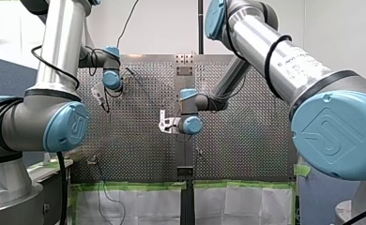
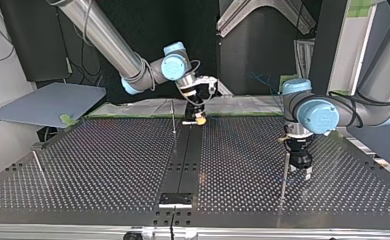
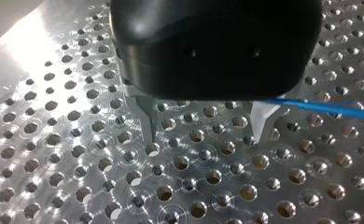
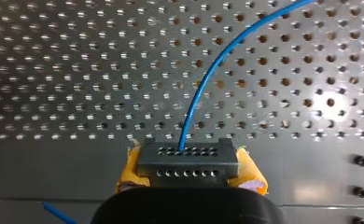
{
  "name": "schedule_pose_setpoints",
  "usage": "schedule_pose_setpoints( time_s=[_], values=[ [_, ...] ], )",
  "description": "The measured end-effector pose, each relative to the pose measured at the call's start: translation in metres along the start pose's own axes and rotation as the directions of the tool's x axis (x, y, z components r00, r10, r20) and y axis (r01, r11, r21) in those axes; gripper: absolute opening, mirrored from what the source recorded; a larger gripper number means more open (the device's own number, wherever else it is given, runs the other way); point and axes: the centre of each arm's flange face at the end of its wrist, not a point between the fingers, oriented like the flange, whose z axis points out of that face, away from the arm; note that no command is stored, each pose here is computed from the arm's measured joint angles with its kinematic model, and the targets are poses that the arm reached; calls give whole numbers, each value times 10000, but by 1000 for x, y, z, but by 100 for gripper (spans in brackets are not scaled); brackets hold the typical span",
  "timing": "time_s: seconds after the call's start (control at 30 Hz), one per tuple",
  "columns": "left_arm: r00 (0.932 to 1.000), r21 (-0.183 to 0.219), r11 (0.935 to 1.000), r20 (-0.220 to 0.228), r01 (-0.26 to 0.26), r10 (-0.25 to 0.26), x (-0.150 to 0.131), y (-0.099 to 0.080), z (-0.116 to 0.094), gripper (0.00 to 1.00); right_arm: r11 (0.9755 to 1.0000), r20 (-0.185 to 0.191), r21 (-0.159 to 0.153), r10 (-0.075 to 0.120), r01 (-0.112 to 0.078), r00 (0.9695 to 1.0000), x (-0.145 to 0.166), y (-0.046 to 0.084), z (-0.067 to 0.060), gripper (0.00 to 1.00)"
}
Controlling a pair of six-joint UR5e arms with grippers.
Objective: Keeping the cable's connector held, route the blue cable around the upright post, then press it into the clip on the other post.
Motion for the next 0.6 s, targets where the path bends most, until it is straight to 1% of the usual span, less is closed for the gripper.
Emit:
schedule_pose_setpoints(
  time_s=[0.13, 0.23, 0.4, 0.6],
  values=[
    [10000, -12, 10000, 16, 33, -33, -1, 1, 0, 100, 10000, 207, -14, -19, 19, 9998, -25, 0, -8, 0],
    [10000, -15, 10000, 19, 63, -63, -1, 1, 1, 100, 10000, 507, -57, -61, 64, 9987, -49, 1, -14, 0],
    [10000, -24, 10000, 23, 86, -86, -1, 2, 1, 100, 9998, 973, -141, -103, 117, 9952, -83, 2, -21, 0],
    [9999, -38, 9999, 31, 104, -104, -2, 3, 2, 100, 9988, 1450, -447, -130, 197, 9893, -122, 7, -30, 0]
  ],
)
